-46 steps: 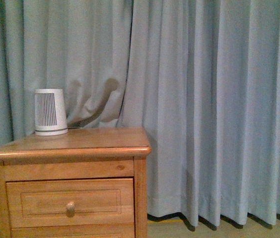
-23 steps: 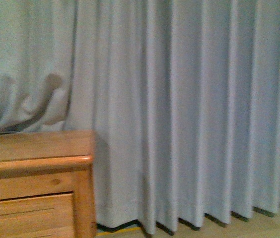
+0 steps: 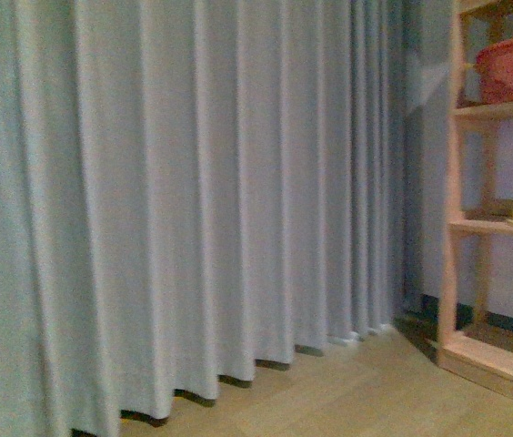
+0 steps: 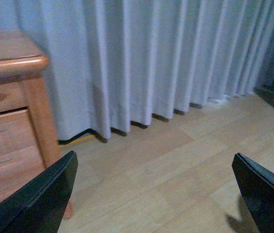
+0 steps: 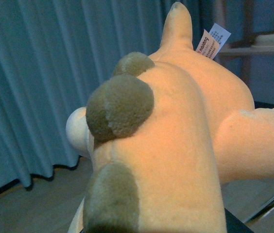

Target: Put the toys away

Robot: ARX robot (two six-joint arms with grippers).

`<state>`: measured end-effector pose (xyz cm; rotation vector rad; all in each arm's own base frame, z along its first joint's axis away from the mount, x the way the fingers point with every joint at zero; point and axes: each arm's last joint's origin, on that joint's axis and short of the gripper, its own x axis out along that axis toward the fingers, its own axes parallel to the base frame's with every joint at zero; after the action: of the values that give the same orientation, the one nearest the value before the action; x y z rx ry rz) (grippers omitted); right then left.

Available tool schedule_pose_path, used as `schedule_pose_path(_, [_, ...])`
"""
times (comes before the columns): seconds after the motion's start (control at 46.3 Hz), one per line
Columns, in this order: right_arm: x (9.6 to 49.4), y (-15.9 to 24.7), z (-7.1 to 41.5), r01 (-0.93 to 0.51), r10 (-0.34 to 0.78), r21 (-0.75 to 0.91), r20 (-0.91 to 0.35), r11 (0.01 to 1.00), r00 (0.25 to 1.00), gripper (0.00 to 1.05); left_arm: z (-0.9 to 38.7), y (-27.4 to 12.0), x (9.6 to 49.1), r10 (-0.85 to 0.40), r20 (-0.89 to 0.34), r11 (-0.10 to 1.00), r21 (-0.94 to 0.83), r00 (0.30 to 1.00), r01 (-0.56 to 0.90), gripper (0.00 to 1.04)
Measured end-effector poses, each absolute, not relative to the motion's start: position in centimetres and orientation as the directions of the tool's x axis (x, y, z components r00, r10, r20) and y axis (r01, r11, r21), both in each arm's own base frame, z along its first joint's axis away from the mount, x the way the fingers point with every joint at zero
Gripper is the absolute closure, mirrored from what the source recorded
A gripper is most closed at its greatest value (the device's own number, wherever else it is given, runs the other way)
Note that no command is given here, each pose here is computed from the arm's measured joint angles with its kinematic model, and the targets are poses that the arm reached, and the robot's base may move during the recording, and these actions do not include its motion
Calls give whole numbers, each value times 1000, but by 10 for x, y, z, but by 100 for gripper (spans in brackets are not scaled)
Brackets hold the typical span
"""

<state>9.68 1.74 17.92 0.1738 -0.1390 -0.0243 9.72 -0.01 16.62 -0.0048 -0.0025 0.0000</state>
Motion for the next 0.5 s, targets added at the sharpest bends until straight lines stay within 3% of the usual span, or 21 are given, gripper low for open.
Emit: schedule_pose_path(0.496, [97,17,179,13,-37,174,135,985,990,85,166,0,97,-2,3,1000,-5,1000,2,6])
